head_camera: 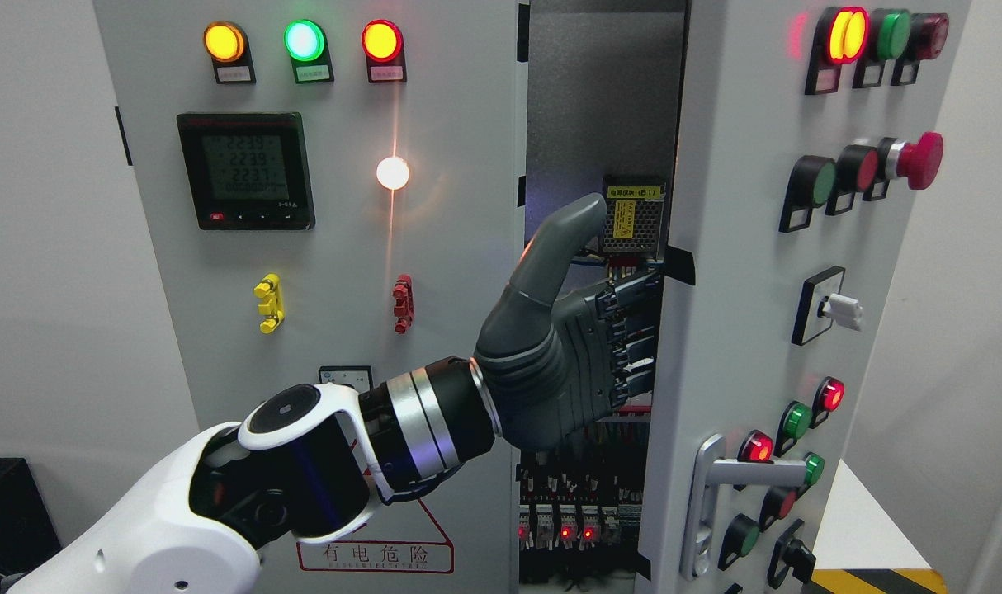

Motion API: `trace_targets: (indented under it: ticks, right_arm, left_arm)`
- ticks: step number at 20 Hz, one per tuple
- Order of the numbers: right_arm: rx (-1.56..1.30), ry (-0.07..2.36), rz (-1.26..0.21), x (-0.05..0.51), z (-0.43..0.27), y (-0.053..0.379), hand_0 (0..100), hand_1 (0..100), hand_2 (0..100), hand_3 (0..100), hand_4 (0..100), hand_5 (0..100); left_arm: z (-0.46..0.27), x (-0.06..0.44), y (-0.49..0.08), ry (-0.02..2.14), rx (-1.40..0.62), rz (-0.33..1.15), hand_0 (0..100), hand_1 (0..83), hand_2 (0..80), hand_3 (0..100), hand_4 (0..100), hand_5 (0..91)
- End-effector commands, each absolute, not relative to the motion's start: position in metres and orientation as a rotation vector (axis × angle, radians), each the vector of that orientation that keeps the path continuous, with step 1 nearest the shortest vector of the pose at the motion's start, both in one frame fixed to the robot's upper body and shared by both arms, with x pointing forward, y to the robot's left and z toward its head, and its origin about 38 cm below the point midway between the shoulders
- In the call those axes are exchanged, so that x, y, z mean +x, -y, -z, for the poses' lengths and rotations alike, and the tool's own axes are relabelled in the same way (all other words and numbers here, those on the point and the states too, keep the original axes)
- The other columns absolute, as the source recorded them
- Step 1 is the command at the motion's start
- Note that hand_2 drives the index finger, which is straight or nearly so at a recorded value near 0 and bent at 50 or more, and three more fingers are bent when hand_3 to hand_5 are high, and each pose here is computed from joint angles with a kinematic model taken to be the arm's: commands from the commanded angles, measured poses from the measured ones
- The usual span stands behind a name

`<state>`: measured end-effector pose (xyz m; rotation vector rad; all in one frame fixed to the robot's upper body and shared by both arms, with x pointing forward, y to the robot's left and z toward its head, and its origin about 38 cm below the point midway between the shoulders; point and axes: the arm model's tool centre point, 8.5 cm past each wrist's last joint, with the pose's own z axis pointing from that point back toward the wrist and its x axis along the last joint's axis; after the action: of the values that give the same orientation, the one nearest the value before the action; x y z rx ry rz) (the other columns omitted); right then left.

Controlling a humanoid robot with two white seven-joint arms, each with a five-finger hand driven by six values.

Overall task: Open door with both hands
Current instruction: 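Hook the left hand fingers behind the ajar door's edge and push outward, then swing the door panel wide open with the left arm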

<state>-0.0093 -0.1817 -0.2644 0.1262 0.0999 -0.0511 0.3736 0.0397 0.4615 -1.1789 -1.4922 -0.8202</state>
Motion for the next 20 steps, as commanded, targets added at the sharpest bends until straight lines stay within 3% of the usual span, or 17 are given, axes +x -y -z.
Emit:
trace_targets:
  ticks: [1,20]
  right_arm:
    - [0.126,-0.099,0.051,-0.009,0.264,0.182,0,0,0,0,0,0]
    - [0.126,-0.099,0.051,-0.009,0.264,0.182,0,0,0,0,0,0]
  left_arm:
    - [-0.463,0.363,-0.023,1.472,-1.228,0.852,0,0.0,0.0,0,0,0.0]
    - [-0.459,0.335,0.022,1.381,-1.321,0.950,0,0.0,0.0,0,0,0.0]
